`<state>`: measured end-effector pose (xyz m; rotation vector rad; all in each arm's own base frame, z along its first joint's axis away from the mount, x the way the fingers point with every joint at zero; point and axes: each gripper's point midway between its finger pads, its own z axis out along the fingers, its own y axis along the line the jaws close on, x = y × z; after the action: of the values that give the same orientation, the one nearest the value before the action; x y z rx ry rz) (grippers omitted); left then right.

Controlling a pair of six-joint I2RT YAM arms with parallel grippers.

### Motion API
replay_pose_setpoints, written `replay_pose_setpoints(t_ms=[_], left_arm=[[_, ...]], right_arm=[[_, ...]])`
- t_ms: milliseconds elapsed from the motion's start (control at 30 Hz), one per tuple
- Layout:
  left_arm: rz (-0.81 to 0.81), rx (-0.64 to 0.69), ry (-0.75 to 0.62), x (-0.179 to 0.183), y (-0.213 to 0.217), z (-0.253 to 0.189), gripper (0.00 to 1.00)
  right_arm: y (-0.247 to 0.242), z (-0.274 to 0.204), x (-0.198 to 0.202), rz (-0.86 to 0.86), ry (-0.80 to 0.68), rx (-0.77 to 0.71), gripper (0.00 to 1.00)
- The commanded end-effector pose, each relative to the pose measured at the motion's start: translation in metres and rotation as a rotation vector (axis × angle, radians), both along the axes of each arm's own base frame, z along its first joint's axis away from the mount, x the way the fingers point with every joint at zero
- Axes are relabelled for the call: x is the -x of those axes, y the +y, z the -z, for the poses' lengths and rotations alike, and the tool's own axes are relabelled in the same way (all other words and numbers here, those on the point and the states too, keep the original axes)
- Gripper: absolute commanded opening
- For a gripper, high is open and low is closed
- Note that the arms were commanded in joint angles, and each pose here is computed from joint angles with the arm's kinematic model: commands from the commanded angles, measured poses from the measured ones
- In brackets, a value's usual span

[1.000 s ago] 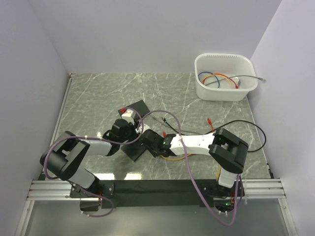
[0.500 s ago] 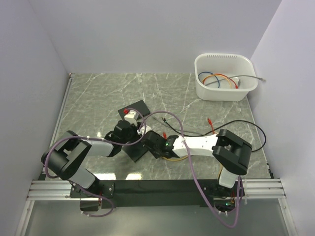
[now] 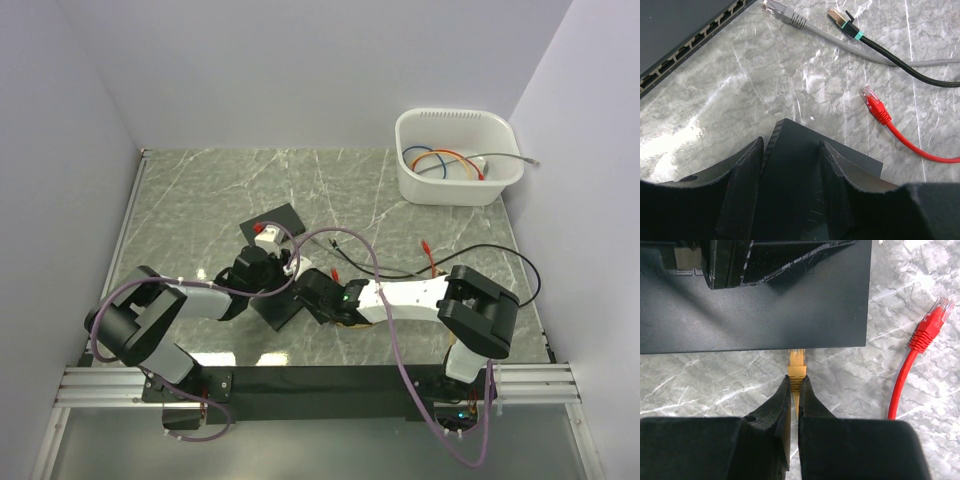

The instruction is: Insert the plug into the switch port

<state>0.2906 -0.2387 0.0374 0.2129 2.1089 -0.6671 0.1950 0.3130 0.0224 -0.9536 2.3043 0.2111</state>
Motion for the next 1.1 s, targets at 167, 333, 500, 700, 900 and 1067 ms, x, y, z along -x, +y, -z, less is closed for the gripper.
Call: replay_pose_setpoints(t_ms=[167,333,500,700,900,1067], left_arm=[[0.119,0.000,0.155,0.038,-0.019,0.030,0.52],[0.127,0.005,0.172,0.047,-0.021,0.035,0.52],[0.135,-0.005,0.213,0.059,-0.024,0.047,0.51],[0.157,0.028,0.243,0.078,-0.028,0.058,0.51],[0.181,0.048,0.254,0.099,-0.027,0.070,0.52],[0.207,0.076,0.242,0.108,-0.035,0.071,0.52]], right_arm=[[0.040,-0.064,-0.043,0.084,-0.195,-0.260,0.00],[0.038,-0.069,-0.050,0.120,-0.210,-0.265,0.00],[0.040,-0.076,-0.059,0.165,-0.236,-0.274,0.00],[0.041,-0.078,-0.067,0.194,-0.251,-0.315,0.00],[0.043,-0.086,-0.072,0.187,-0.275,-0.348,0.00],[0.046,-0.090,-0.080,0.182,-0.306,-0.365,0.00]])
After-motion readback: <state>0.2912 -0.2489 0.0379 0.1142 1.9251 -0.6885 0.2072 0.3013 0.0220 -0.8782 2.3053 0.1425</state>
